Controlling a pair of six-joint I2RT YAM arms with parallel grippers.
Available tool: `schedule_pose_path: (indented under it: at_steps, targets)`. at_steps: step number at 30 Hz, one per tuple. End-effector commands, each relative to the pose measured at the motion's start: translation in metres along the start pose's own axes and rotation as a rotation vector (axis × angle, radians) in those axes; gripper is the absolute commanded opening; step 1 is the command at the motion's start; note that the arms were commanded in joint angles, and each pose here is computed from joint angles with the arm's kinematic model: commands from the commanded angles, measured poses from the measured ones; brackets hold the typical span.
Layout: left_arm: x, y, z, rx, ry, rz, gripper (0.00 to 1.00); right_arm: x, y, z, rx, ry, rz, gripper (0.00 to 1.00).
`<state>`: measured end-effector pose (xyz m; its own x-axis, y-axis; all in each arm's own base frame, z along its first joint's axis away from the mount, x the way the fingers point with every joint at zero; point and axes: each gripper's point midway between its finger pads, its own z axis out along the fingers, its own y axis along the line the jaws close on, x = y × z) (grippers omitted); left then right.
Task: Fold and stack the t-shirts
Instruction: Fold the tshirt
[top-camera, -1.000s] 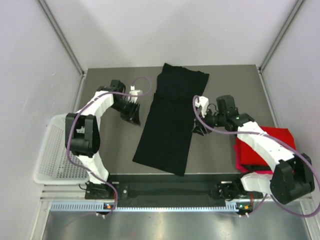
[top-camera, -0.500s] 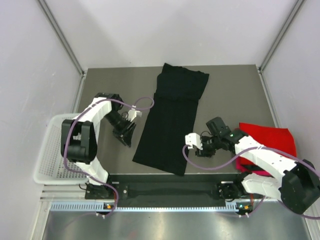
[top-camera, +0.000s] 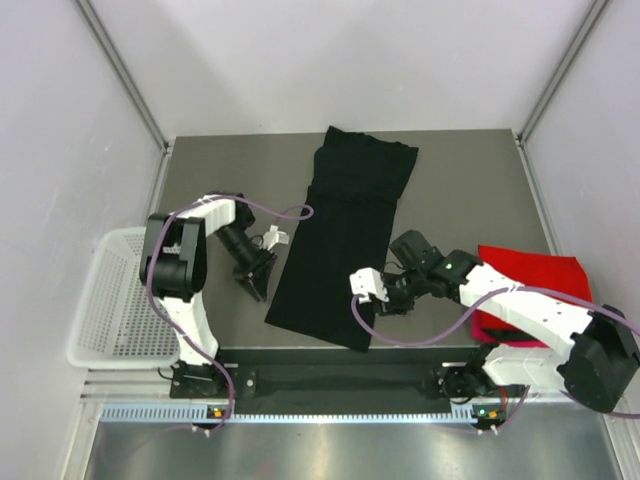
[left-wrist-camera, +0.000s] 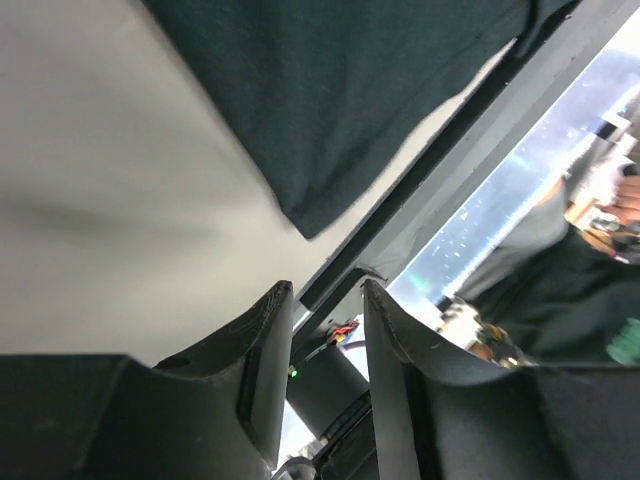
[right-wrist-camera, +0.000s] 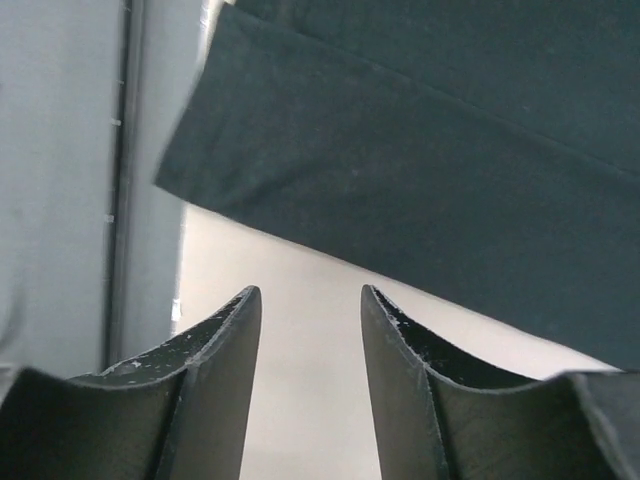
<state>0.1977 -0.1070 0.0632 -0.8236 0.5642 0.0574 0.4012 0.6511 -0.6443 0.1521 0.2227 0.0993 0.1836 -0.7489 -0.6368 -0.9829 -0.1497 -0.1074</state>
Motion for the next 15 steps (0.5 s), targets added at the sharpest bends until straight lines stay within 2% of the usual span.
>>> schedule_pose_path:
  at_steps: [1, 4, 9, 12, 15]
  targets:
    - [0.010, -0.004, 0.013, 0.089, 0.058, -0.042, 0.39, 0.001, -0.013, 0.007, 0.076, 0.041, -0.079, 0.45]
    - [0.003, 0.003, 0.018, 0.072, 0.036, -0.050, 0.39, 0.004, -0.016, 0.024, 0.116, 0.057, -0.153, 0.43]
    - [-0.006, 0.006, 0.027, 0.103, 0.020, -0.089, 0.41, 0.013, -0.006, 0.042, 0.087, 0.072, -0.267, 0.41]
    - [-0.012, 0.003, 0.028, 0.124, 0.007, -0.099, 0.42, 0.012, 0.000, 0.049, 0.066, 0.056, -0.308, 0.48]
    - [-0.018, 0.005, 0.025, 0.093, -0.026, -0.087, 0.42, -0.002, -0.002, 0.045, 0.077, 0.021, -0.287, 0.48]
